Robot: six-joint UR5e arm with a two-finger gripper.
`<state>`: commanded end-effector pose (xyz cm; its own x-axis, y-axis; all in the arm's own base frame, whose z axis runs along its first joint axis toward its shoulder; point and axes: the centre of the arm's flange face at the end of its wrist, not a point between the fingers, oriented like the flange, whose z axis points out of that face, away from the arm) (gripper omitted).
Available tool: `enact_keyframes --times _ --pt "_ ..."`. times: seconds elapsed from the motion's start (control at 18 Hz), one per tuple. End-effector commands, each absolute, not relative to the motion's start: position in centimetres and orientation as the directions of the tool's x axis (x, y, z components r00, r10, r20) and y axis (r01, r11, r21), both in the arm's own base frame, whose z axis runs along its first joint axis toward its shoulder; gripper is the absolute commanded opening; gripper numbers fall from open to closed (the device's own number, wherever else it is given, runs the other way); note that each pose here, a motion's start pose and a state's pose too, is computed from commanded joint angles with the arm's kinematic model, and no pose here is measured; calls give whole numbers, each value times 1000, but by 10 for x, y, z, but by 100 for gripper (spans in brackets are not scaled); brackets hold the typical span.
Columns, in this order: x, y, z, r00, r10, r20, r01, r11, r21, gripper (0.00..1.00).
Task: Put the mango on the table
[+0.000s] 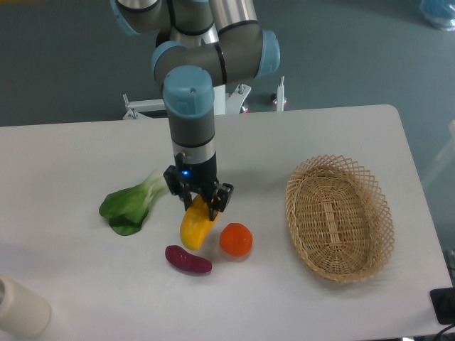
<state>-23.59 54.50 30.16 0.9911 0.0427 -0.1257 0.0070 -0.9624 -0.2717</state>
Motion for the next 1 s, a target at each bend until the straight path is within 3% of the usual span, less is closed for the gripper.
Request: enact_keyframes --times 0.22,0.39,0.61,1.0 --pt "-204 585 290 993 -4 -119 -36 -963 -268 49" --pt "-196 615 274 990 98 -98 69 -962 -265 49" --pt "-166 652 255 981 106 -160 66 -970 -233 49" --pt "-145 670 231 984 100 -147 66 -974 -215 49"
